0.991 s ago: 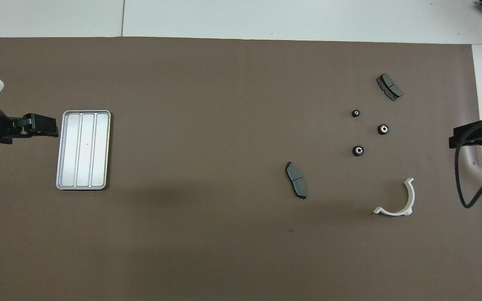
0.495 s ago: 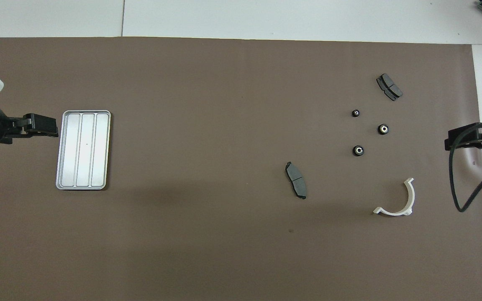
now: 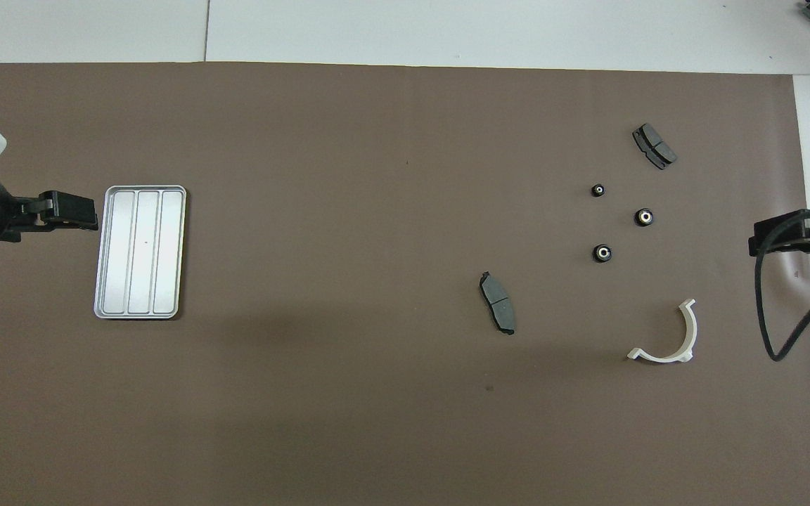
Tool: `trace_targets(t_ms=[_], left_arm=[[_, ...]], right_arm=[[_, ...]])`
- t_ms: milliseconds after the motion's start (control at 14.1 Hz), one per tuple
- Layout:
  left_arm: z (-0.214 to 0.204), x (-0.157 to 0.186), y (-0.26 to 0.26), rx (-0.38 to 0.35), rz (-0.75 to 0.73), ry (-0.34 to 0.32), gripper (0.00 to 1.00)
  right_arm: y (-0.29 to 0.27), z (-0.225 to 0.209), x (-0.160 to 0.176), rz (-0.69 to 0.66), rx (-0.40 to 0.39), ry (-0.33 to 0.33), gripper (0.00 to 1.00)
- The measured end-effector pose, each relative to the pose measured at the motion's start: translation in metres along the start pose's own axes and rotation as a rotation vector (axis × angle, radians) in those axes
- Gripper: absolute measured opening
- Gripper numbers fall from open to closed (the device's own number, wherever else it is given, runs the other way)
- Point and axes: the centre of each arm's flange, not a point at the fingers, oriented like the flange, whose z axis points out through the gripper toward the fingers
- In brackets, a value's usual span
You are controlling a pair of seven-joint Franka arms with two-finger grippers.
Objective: Place bearing gear from tray to pile
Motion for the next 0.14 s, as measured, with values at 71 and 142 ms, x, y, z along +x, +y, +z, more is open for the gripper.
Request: trace_targets(t_ms=[71,142], left_arm=[[0.0,0.0,0.0,0.0,0.0,0.0,1.0],[0.0,0.0,0.0,0.0,0.0,0.0,1.0]], right_arm=[[0.0,-0.0004,-0.0005,0.0,0.0,-0.001,1.0],[0.0,-0.0006,-0.0007,0.0,0.0,-0.001,1.0]])
